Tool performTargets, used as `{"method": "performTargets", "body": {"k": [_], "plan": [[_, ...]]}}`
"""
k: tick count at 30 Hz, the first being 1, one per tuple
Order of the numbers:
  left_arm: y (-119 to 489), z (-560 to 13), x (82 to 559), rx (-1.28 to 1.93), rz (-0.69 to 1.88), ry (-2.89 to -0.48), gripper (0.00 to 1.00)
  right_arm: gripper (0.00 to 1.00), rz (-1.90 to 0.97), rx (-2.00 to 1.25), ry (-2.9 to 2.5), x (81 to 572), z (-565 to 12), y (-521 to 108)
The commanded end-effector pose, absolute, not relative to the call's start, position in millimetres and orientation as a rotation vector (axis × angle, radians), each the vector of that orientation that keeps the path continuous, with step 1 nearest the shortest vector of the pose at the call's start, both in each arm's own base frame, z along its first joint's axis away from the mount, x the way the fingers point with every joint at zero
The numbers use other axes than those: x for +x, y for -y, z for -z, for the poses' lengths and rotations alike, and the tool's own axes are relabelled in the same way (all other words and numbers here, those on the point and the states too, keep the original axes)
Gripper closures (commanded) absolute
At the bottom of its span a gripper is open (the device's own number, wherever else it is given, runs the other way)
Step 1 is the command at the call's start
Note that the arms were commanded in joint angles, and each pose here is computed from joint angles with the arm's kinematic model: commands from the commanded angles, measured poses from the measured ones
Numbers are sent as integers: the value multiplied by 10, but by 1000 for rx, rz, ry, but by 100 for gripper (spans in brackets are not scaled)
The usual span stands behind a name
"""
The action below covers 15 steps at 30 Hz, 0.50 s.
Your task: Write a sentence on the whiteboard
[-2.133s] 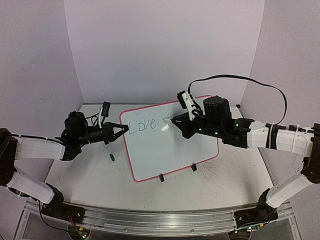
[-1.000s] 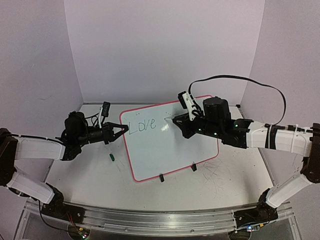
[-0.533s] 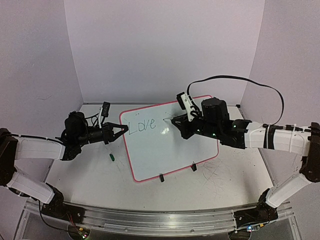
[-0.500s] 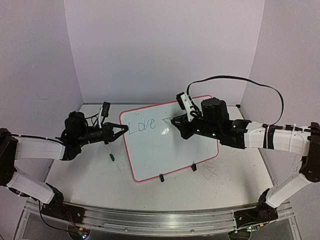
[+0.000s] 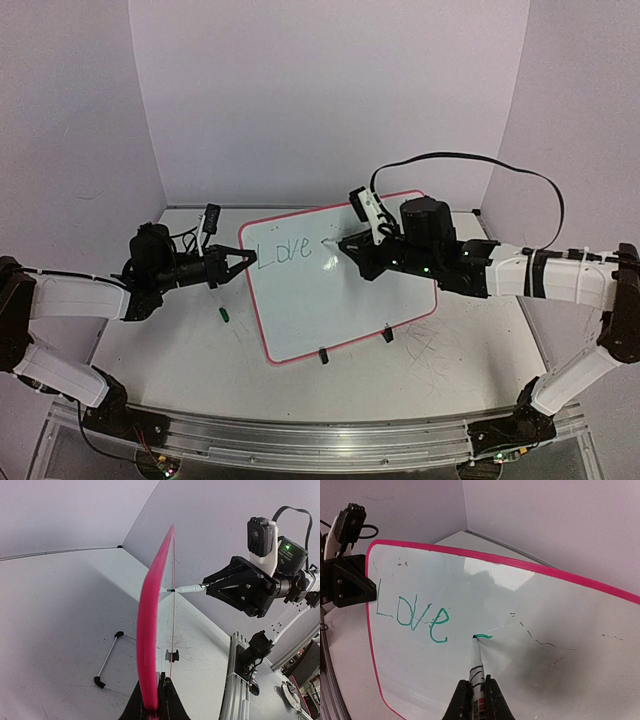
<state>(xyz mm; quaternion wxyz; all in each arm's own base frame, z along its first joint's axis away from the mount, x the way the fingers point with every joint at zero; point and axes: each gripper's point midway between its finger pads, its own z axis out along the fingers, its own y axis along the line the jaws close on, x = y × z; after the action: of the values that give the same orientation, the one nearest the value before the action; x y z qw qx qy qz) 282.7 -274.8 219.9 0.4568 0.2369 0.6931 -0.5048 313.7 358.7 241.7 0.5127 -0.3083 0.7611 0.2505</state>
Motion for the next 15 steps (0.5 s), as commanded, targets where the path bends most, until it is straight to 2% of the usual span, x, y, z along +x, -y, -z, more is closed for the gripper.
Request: {"method": "performTargets", "body": {"k": [1, 15], "plan": [[2725, -2052, 2868, 610, 1163, -1730, 100, 100, -611, -733, -1839, 3177, -2423, -3619], [2725, -2049, 2870, 607, 1163, -1732, 100, 100, -591, -764, -1878, 3152, -2330, -3599]]}}
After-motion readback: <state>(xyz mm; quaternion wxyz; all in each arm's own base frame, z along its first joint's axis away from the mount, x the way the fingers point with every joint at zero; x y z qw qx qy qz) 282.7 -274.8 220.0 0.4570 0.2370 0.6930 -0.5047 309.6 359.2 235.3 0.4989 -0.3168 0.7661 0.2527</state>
